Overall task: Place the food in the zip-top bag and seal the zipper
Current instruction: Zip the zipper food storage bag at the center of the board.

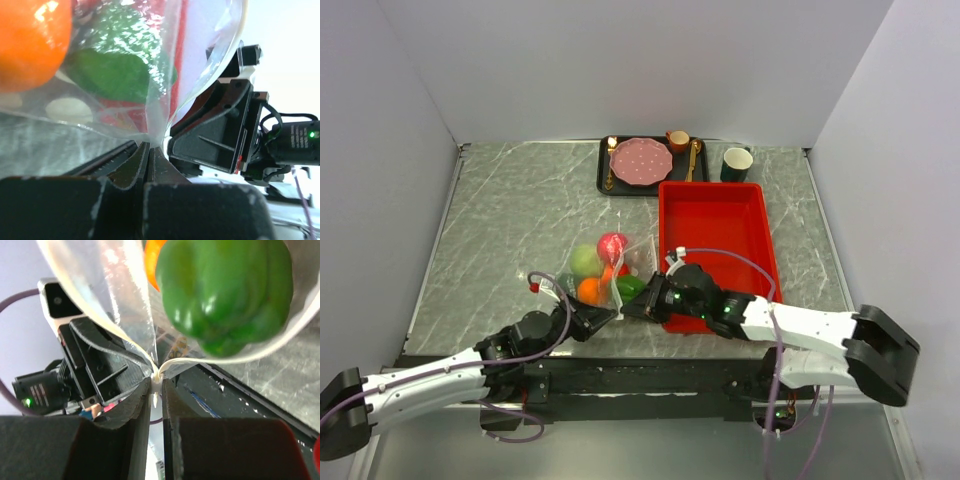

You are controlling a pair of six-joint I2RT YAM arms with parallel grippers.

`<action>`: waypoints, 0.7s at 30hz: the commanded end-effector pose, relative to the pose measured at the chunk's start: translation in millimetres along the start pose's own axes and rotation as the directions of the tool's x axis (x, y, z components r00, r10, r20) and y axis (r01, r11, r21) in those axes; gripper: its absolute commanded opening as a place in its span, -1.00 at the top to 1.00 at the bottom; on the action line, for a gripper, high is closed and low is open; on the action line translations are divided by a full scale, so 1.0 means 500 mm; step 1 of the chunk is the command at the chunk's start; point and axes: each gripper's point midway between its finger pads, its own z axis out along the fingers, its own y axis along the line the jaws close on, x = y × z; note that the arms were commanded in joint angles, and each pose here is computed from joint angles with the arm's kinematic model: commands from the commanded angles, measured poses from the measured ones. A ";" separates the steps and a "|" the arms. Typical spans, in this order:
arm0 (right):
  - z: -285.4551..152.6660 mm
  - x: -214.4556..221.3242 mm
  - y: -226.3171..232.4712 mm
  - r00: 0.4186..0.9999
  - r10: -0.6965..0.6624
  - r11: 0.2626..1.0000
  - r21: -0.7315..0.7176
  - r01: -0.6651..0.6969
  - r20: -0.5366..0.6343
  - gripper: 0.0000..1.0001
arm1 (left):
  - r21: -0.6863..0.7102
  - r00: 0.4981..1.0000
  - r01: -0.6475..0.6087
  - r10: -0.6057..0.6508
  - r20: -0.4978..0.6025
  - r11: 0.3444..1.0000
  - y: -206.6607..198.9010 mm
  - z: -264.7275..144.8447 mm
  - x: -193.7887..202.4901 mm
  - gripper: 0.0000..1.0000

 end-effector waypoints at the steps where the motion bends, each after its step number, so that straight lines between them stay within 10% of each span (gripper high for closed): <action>1: -0.031 -0.043 0.020 0.987 -0.037 0.999 0.017 0.035 0.155 1.00 | -0.024 1.000 -0.023 0.023 0.004 0.999 0.001 0.004 -0.007 0.99; 21: -0.115 -0.135 -0.030 0.883 0.143 0.989 -0.037 -0.141 0.447 1.00 | 0.145 0.895 -0.268 0.302 -0.329 0.952 -0.078 0.040 0.100 0.99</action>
